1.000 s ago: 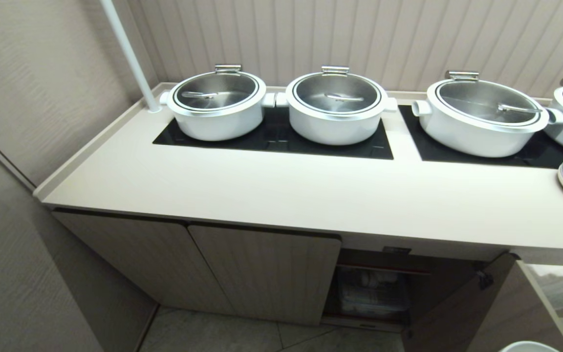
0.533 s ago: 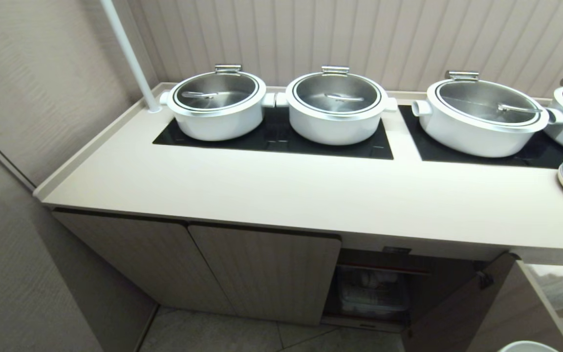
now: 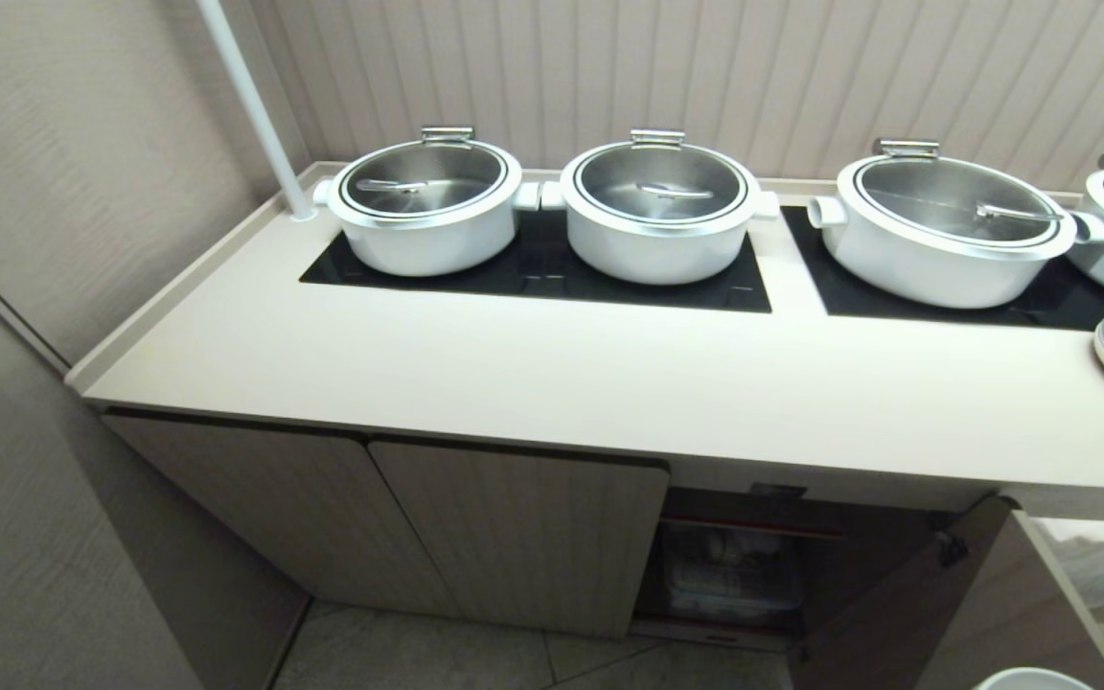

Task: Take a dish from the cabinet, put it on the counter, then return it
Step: Put it back into the cabinet

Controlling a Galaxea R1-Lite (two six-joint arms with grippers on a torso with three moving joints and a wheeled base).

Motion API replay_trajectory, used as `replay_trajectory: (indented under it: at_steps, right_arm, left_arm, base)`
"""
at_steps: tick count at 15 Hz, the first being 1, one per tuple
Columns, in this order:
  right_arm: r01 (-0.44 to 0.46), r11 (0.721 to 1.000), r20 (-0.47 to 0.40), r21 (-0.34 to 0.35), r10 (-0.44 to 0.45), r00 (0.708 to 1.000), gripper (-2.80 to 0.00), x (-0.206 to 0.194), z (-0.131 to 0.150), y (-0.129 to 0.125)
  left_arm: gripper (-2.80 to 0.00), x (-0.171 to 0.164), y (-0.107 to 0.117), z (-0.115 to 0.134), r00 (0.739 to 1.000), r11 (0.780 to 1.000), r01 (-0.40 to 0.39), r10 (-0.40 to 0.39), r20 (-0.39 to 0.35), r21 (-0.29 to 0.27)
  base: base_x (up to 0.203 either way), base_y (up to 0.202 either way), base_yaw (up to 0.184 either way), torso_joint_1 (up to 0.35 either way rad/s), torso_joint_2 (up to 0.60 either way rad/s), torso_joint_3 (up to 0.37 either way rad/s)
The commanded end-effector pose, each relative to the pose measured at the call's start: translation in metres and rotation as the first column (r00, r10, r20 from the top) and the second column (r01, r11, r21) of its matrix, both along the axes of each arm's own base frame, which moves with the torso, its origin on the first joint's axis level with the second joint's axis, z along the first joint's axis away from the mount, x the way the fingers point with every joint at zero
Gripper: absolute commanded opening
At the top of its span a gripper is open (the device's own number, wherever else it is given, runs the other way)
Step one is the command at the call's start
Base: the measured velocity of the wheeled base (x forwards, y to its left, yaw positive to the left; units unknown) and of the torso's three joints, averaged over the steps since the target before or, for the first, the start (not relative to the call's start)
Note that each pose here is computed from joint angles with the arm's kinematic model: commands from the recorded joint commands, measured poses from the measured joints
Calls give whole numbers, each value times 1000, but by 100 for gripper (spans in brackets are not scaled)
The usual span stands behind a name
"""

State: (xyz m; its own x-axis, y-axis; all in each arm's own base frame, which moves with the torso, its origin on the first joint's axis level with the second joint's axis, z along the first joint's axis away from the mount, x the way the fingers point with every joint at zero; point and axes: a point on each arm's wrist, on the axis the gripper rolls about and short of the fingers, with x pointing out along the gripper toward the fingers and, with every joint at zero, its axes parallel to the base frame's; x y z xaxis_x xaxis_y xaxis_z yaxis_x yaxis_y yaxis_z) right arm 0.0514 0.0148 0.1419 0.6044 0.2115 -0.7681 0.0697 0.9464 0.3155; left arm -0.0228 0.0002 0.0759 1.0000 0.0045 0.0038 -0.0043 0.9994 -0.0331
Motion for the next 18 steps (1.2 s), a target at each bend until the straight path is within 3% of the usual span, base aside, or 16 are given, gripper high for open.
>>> replay_trajectory:
  at_steps: [1, 18]
  right_arm:
    - [1, 1000, -8, -1, -1, 1000, -280, 0, -1, 0]
    - [3, 1000, -15, -3, -3, 1000, -280, 0, -2, 0]
  left_arm:
    - [-280, 0, 0, 0, 1000, 1000, 0, 0, 2, -1]
    - [-280, 0, 0, 0, 1000, 1000, 0, 0, 1, -1]
  base:
    - [0, 0, 0, 0, 0, 0]
    - [0, 0, 0, -43, 90, 47]
